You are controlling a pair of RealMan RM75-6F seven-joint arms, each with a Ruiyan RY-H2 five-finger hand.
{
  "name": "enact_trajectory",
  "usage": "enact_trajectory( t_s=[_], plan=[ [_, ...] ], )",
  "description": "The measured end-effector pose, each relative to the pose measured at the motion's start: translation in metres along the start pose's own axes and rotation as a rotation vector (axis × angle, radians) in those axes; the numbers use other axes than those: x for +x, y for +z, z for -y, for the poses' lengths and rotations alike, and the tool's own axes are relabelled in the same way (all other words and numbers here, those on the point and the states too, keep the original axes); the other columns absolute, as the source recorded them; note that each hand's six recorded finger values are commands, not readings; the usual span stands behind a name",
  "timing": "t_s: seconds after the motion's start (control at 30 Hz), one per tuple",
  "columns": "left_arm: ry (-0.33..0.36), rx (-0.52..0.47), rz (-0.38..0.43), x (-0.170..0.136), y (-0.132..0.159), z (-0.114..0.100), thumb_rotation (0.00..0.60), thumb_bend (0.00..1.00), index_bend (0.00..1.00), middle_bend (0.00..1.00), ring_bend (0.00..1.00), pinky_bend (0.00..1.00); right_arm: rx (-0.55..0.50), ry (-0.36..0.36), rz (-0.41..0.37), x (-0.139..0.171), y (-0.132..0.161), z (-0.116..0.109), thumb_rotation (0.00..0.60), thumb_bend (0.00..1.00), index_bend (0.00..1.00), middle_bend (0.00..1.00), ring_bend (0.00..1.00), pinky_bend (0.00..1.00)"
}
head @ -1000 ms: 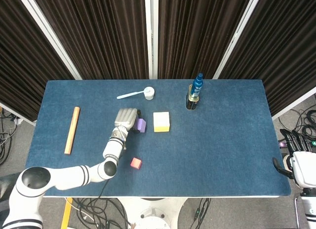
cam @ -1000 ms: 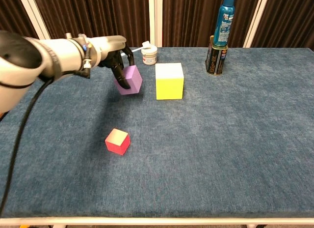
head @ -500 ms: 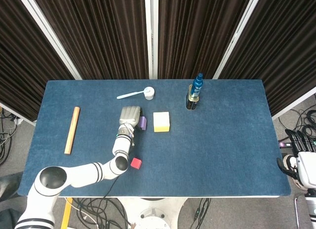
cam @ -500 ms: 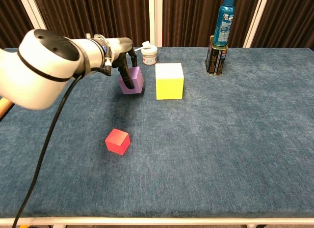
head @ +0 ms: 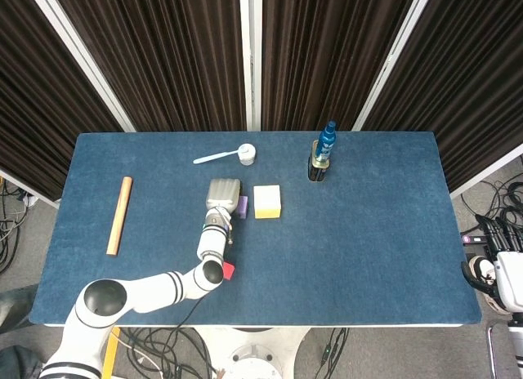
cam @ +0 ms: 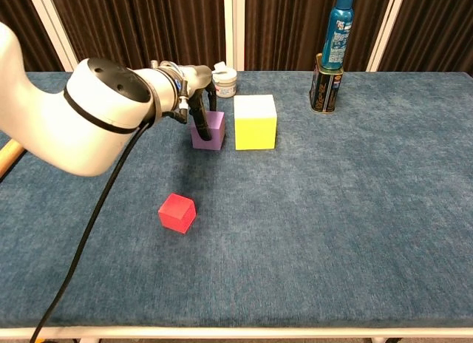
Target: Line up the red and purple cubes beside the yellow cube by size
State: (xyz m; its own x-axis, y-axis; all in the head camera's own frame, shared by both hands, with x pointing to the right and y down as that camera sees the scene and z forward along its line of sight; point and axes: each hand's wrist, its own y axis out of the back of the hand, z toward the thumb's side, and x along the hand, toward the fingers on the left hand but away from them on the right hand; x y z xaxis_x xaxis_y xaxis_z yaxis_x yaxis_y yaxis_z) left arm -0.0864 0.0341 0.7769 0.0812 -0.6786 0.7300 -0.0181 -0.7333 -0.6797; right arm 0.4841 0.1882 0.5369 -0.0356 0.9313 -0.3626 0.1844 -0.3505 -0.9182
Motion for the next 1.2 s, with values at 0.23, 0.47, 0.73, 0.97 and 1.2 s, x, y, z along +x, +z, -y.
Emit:
enact_trajectory(
  t_s=[0.23, 0.47, 0.73, 0.97, 1.2],
  plan=[
    [0.02, 0.011, 0.017, -0.003, 0.005, -0.002, 0.6, 0.13, 0.36, 0.98, 1.0, 1.0, 0.002, -0.007, 0.001, 0.002, 0.0, -0.003, 0.6, 0.26, 0.0, 0.1, 0.0, 0.08],
    [0.052, 0.059, 0.004, -0.003, 0.008, -0.004, 0.6, 0.13, 0.36, 0.98, 1.0, 1.0, -0.004, -0.017, 0.003, 0.006, -0.002, -0.006, 0.6, 0.27, 0.0, 0.1, 0.0, 0.08],
    [0.062, 0.069, -0.011, -0.001, 0.011, -0.005, 0.6, 0.13, 0.36, 0.98, 1.0, 1.0, -0.002, -0.014, 0.002, 0.007, -0.003, -0.006, 0.6, 0.27, 0.0, 0.1, 0.0, 0.08],
    [0.048, 0.033, 0.017, -0.005, 0.02, -0.002, 0.6, 0.1, 0.35, 0.98, 1.0, 1.0, -0.001, -0.014, 0.004, 0.007, -0.004, -0.007, 0.6, 0.27, 0.0, 0.1, 0.0, 0.08],
    [0.073, 0.043, 0.075, -0.017, 0.011, -0.009, 0.6, 0.09, 0.29, 0.97, 1.0, 1.0, -0.003, -0.007, -0.001, 0.006, -0.003, -0.005, 0.6, 0.27, 0.0, 0.1, 0.0, 0.08]
  ],
)
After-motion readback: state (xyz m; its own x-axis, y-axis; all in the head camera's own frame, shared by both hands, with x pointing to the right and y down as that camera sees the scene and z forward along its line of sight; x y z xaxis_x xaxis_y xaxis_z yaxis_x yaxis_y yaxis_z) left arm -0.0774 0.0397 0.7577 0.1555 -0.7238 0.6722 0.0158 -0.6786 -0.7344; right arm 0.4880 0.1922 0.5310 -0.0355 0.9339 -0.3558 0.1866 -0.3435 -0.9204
